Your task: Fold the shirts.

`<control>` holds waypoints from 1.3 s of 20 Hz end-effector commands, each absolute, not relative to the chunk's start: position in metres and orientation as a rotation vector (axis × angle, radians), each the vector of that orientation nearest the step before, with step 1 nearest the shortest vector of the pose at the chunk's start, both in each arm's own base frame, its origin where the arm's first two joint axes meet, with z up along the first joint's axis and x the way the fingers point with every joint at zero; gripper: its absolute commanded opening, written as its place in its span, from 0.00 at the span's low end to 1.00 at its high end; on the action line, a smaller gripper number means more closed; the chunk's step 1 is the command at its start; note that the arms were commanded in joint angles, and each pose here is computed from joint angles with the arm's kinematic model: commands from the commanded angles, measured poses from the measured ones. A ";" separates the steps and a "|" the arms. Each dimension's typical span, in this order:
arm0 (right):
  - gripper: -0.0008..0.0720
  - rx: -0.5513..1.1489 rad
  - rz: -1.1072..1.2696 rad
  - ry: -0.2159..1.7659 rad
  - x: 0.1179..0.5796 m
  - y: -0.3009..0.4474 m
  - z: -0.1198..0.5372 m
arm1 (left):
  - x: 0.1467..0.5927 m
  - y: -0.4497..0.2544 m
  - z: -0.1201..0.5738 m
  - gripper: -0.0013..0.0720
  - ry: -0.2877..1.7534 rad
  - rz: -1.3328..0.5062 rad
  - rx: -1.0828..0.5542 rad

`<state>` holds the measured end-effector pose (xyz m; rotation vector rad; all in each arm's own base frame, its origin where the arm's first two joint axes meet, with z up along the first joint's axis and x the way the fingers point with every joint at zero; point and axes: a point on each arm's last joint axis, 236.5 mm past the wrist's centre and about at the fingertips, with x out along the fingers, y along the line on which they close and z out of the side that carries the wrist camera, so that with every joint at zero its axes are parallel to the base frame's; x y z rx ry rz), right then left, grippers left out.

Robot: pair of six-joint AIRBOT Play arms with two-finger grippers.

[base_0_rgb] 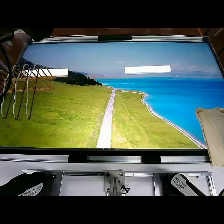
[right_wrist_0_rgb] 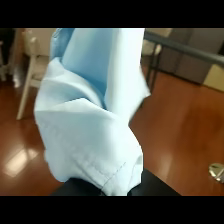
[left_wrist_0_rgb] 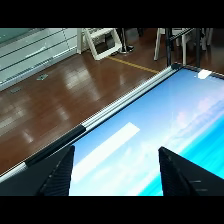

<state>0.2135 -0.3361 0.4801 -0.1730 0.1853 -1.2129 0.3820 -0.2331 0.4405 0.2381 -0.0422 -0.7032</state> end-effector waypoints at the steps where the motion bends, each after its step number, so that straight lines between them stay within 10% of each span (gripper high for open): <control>1: 0.10 -0.188 -1.296 0.159 0.197 -0.358 0.485 | 0.381 -0.233 0.440 0.87 -0.038 -0.706 0.240; 11: 0.12 0.061 -1.388 0.187 0.140 -0.407 0.441 | 0.382 -0.229 0.419 0.85 0.063 -0.696 0.230; 14: 0.79 0.059 -1.391 0.176 0.132 -0.394 0.449 | 0.385 -0.225 0.417 0.85 0.067 -0.680 0.252; 26: 0.78 0.458 -1.041 0.670 0.142 -0.258 0.342 | 0.381 -0.229 0.377 0.85 0.215 -0.727 0.298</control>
